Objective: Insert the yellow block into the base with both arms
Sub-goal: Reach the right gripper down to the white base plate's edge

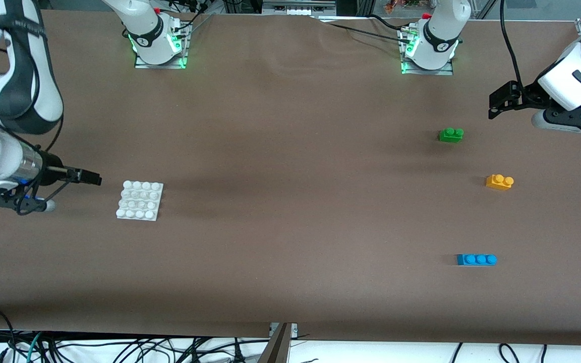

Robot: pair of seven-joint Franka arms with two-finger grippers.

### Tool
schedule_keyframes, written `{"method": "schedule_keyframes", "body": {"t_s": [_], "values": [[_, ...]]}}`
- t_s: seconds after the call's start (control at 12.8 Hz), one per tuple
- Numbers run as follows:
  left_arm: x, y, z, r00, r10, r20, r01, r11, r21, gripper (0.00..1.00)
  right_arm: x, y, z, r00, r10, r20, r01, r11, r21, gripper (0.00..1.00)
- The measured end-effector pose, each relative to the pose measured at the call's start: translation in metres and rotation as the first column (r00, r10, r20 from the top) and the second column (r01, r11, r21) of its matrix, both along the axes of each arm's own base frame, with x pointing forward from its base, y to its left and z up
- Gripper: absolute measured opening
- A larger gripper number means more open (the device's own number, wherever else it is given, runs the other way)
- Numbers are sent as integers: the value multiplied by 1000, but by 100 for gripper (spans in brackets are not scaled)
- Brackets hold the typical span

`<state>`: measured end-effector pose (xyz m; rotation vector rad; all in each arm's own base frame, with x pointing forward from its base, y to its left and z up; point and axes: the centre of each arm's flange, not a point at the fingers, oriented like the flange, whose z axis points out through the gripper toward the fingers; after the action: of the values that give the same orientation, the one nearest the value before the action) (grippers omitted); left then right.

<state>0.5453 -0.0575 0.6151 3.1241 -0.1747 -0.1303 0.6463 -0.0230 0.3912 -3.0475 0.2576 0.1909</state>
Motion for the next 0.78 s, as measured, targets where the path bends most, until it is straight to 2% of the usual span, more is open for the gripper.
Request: {"method": "schedule_keyframes", "body": {"t_s": [0.23, 0.62, 0.78], "values": [[0, 0, 0, 1000, 0, 0, 0, 1000, 0, 100, 7, -17, -54, 999, -47, 23, 46, 999, 12, 100], [0, 0, 0, 1000, -1, 0, 1, 1000, 0, 100, -24, -21, -135, 991, -60, 116, 62, 998, -18, 100], [0, -2, 0, 1000, -4, -1, 4, 1000, 0, 100, -34, -22, -149, 990, -65, 128, 68, 998, -19, 100]]}}
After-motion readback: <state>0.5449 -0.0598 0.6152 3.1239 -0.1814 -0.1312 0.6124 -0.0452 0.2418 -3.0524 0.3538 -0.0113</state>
